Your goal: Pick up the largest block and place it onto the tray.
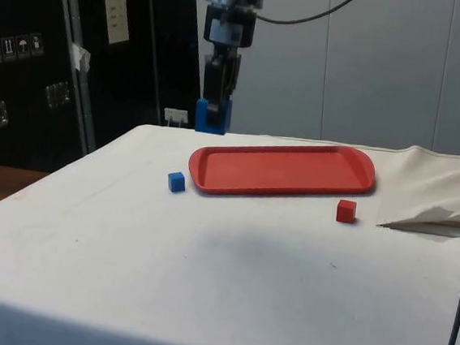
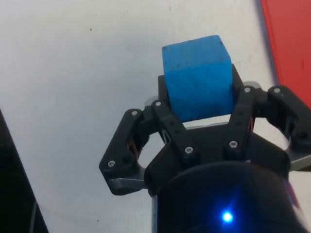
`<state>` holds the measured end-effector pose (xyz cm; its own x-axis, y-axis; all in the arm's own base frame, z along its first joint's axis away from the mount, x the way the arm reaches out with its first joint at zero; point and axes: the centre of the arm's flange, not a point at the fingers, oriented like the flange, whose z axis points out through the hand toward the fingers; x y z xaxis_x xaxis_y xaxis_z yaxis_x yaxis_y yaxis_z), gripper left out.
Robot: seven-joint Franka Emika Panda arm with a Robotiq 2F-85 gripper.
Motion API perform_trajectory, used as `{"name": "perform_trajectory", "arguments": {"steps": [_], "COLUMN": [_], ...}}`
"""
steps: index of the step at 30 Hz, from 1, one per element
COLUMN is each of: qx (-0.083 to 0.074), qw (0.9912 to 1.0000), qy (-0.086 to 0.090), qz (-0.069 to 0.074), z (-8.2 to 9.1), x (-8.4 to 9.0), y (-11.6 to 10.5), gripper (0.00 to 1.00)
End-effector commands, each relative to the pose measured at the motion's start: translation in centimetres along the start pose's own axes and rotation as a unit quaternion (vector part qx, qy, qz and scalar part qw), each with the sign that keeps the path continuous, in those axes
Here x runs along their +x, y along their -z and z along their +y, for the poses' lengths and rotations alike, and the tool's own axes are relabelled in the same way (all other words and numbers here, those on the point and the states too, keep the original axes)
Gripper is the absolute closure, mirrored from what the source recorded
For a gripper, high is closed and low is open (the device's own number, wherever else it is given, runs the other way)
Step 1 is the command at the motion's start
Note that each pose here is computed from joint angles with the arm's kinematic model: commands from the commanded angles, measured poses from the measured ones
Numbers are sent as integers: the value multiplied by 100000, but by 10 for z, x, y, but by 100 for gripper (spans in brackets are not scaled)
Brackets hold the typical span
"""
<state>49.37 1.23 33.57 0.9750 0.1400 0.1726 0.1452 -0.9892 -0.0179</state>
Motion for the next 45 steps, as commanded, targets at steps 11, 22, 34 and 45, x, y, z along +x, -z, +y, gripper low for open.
{"name": "perform_trajectory", "arguments": {"steps": [11, 22, 34, 45], "qx": [-370, -1195, -2193, -3663], "qw": [99999, 99983, 99928, 99806], "qy": [57, -361, -1069, -2021], "qz": [-340, -1371, -2915, -4601], "z": [34, 76, 117, 153], "x": [-7, -18, -32, -47], "y": [-2, -9, -21, -48], "gripper": [100, 100, 100, 100]}}
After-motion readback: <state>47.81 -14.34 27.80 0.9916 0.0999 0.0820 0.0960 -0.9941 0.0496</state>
